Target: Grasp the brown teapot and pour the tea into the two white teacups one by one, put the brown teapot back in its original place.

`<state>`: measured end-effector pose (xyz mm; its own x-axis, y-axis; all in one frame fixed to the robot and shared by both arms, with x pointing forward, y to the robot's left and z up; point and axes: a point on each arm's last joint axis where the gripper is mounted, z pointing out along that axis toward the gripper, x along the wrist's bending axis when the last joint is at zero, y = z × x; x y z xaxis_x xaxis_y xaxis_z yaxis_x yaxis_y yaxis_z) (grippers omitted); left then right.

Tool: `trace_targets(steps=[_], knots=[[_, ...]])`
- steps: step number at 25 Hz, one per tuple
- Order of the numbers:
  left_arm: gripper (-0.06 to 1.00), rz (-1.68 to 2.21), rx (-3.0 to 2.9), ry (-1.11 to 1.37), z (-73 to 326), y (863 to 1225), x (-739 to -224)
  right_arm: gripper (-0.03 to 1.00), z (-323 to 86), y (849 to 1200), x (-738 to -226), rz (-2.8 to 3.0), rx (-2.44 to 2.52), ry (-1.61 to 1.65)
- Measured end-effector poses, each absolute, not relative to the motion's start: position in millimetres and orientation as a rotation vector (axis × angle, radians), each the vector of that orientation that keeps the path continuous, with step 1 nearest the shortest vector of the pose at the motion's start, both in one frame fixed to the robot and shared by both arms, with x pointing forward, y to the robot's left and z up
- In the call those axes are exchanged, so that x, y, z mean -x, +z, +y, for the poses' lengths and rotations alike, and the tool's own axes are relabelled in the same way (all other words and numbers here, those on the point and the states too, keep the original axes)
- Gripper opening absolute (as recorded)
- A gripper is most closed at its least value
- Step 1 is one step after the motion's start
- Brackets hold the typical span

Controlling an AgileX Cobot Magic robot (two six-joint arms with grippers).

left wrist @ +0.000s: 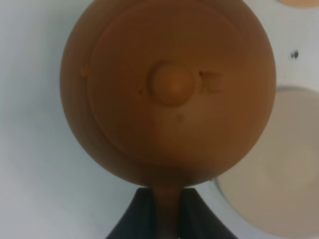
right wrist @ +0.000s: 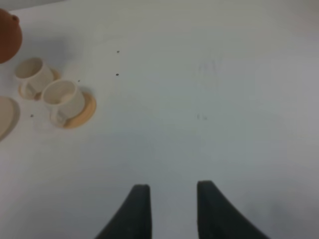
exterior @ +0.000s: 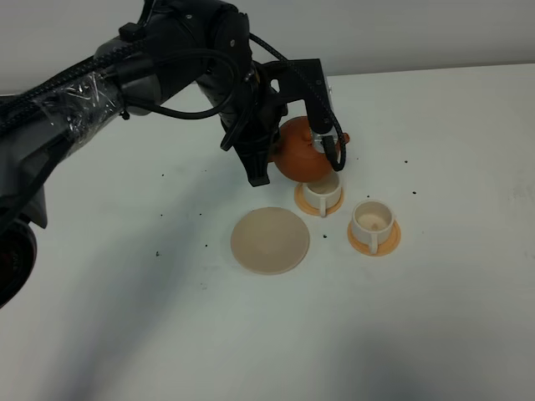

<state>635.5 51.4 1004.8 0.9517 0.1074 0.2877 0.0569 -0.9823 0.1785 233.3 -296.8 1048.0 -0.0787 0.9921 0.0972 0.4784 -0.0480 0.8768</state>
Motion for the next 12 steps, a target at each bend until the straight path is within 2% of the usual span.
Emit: trace_targets(steps=[12], knots=[[0.13, -0.164, -2.953, 0.650, 25.9, 1004.5, -635.1, 0.24, -296.8, 1048.0, -233.3, 1.613, -1.579, 1.066]])
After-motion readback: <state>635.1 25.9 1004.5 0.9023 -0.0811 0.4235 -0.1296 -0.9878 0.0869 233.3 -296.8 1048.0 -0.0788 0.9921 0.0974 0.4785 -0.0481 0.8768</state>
